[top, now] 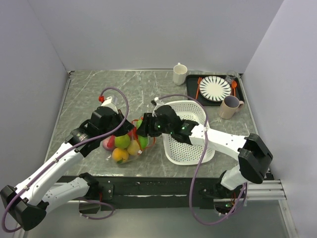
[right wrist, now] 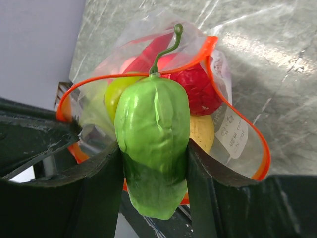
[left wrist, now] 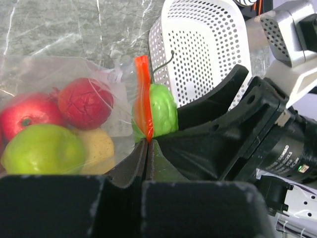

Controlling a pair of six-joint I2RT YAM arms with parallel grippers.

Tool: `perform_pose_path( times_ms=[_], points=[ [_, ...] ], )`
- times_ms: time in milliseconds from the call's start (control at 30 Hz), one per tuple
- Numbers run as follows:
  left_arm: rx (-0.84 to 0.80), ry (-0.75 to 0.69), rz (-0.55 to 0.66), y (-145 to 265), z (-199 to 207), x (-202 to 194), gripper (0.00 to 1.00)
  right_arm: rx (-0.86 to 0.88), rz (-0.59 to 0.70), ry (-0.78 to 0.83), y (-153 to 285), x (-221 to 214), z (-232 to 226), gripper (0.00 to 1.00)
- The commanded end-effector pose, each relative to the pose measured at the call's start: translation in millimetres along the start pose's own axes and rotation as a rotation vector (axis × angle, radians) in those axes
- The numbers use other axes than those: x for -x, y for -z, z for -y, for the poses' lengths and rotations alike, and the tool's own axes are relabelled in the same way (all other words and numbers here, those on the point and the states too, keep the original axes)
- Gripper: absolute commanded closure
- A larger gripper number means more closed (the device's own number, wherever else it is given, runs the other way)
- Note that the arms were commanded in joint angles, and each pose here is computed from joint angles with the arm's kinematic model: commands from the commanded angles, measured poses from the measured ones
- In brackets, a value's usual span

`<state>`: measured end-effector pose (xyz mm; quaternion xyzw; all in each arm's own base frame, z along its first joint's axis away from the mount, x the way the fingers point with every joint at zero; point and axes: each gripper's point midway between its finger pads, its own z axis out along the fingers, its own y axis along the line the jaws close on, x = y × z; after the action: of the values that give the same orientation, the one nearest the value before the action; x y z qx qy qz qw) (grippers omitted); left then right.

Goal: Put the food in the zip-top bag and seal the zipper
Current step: Place the fake vegetable in the zipper food storage bag.

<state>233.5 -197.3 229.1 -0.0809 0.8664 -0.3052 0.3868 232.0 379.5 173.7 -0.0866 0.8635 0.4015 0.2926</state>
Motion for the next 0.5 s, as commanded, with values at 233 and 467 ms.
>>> perform_pose_path(
  times_ms=[233, 467],
  points=[
    [-0.046, 0.020, 0.084, 12.1, 14.4, 21.2, 0.99, -0.058, -0.070, 0.105, -17.4, -17.1, -0.7, 0.86],
    [-0.037, 0.020, 0.084, 12.7, 11.1, 19.6, 0.99, -0.028, -0.024, 0.137, 1.9, -13.4, -7.4, 0.86]
  ],
)
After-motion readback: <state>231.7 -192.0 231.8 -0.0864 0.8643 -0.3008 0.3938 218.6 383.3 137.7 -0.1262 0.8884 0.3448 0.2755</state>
